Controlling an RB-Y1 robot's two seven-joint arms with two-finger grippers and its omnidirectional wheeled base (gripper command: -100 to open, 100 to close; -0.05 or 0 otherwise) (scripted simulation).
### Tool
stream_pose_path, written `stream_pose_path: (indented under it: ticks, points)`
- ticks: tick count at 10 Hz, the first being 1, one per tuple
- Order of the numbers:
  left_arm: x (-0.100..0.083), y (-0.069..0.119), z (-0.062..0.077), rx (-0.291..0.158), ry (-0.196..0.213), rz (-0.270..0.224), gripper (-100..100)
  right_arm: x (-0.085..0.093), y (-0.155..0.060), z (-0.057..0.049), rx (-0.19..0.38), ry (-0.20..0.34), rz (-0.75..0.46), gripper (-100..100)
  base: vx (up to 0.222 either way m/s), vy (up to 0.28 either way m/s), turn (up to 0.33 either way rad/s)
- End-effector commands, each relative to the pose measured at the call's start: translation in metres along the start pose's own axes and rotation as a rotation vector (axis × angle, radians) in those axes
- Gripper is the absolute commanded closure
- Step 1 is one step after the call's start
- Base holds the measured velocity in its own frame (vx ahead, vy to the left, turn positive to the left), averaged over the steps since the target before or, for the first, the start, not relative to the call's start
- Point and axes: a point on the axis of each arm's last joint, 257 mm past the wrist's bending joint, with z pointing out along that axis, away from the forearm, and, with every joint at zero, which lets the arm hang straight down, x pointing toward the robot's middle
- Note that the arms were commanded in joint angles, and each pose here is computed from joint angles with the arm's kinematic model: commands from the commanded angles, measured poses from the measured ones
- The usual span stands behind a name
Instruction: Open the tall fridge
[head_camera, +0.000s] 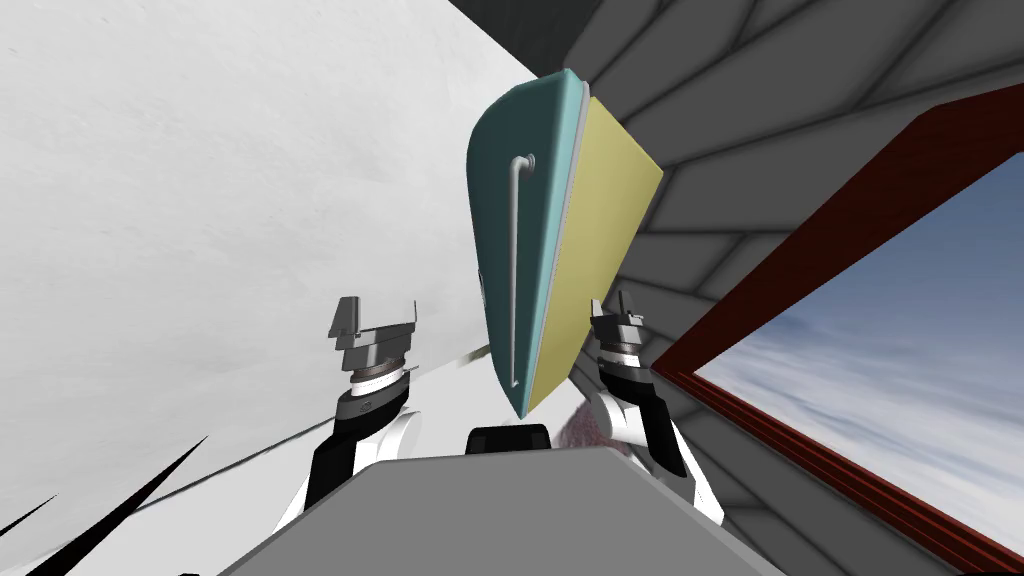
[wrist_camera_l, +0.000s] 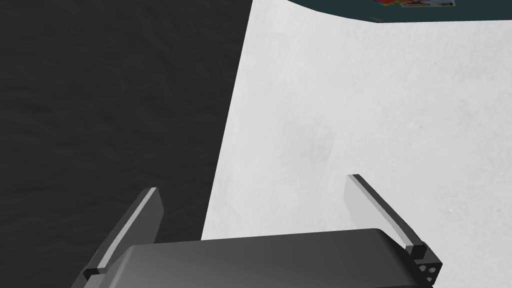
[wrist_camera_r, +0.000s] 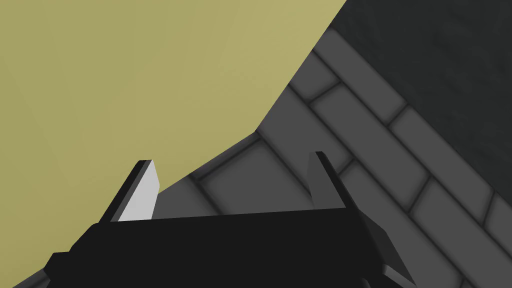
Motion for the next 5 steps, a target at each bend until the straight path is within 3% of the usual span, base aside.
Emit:
stream_pose_path:
  ticks: [1,5]
  points:
    - [0.0,0.0,0.0,0.0,0.0,0.0,0,0.0,0.0,0.0,0.0,0.0,0.0,0,0.0,0.0,0.0]
    - [0.0,-0.0001,0.0,0.0,0.0,0.0,0,0.0,0.0001,0.0,0.0,0.0,0.0,0,0.0,0.0,0.0]
